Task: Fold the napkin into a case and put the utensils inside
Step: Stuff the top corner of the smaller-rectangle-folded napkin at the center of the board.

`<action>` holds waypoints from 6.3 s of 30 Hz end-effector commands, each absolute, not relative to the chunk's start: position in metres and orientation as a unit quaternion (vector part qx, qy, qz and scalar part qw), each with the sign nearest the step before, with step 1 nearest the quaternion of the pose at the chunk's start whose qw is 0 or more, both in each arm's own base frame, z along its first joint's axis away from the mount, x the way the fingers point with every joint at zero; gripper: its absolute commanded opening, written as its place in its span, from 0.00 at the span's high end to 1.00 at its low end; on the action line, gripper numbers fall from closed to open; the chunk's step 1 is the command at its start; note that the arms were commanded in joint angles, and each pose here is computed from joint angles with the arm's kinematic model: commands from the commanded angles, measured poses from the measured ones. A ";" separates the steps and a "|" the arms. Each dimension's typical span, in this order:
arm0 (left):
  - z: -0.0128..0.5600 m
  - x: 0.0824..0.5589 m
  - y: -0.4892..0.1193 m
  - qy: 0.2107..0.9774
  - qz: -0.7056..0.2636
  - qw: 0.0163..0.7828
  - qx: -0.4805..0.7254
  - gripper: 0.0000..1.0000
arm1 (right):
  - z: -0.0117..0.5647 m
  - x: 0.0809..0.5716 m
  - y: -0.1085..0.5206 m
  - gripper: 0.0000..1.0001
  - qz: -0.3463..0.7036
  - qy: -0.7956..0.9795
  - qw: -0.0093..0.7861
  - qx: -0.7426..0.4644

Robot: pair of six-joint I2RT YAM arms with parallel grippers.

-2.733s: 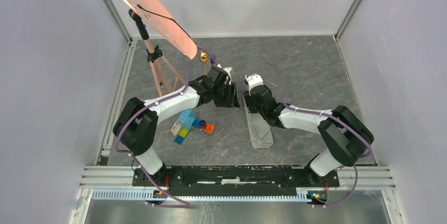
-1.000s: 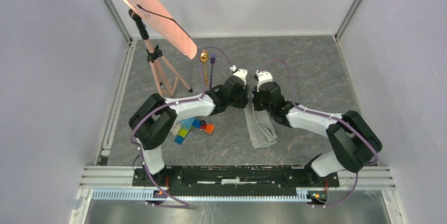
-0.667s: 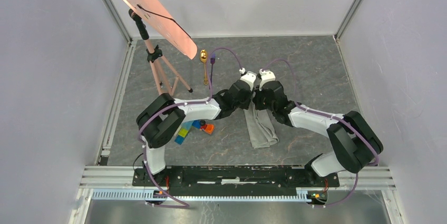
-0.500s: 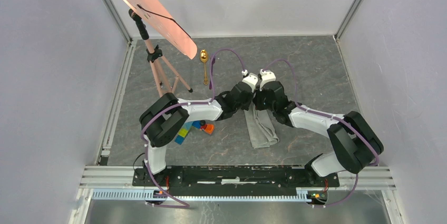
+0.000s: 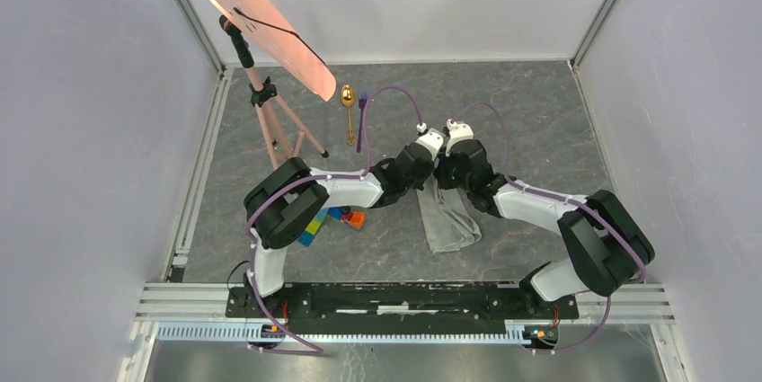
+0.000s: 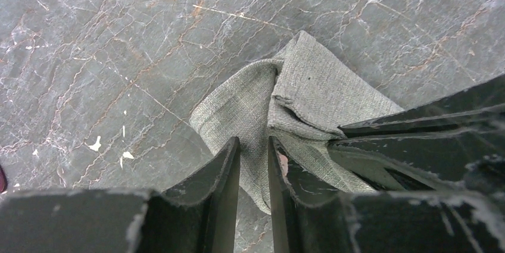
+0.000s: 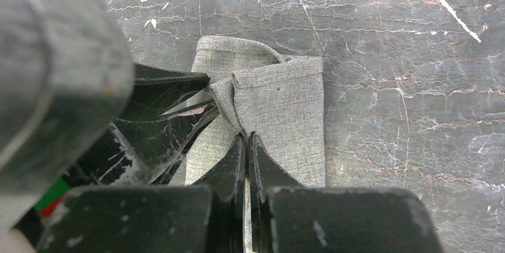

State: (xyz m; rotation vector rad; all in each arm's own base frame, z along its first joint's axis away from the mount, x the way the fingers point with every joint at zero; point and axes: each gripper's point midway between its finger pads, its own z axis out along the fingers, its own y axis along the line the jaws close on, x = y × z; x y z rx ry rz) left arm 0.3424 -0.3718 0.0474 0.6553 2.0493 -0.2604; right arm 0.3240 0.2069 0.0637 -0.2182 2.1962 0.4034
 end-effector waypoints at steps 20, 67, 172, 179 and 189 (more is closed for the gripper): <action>0.088 0.348 -0.386 0.809 -0.166 0.503 0.255 0.98 | 0.059 0.319 0.229 1.00 0.218 0.879 0.416 -0.087; 0.106 0.348 -0.362 0.796 -0.181 0.529 0.230 0.98 | 0.044 0.312 0.249 1.00 0.273 0.906 0.321 -0.031; 0.089 0.336 -0.333 0.804 -0.163 0.532 0.210 0.98 | 0.054 0.322 0.266 0.65 0.394 0.854 0.336 -0.043; 0.094 0.334 -0.336 0.800 -0.172 0.534 0.212 0.98 | 0.046 0.331 0.271 0.85 0.399 0.854 0.330 -0.042; 0.073 0.331 -0.343 0.819 -0.178 0.501 0.215 0.98 | 0.054 0.344 0.298 0.95 0.424 0.837 0.344 -0.036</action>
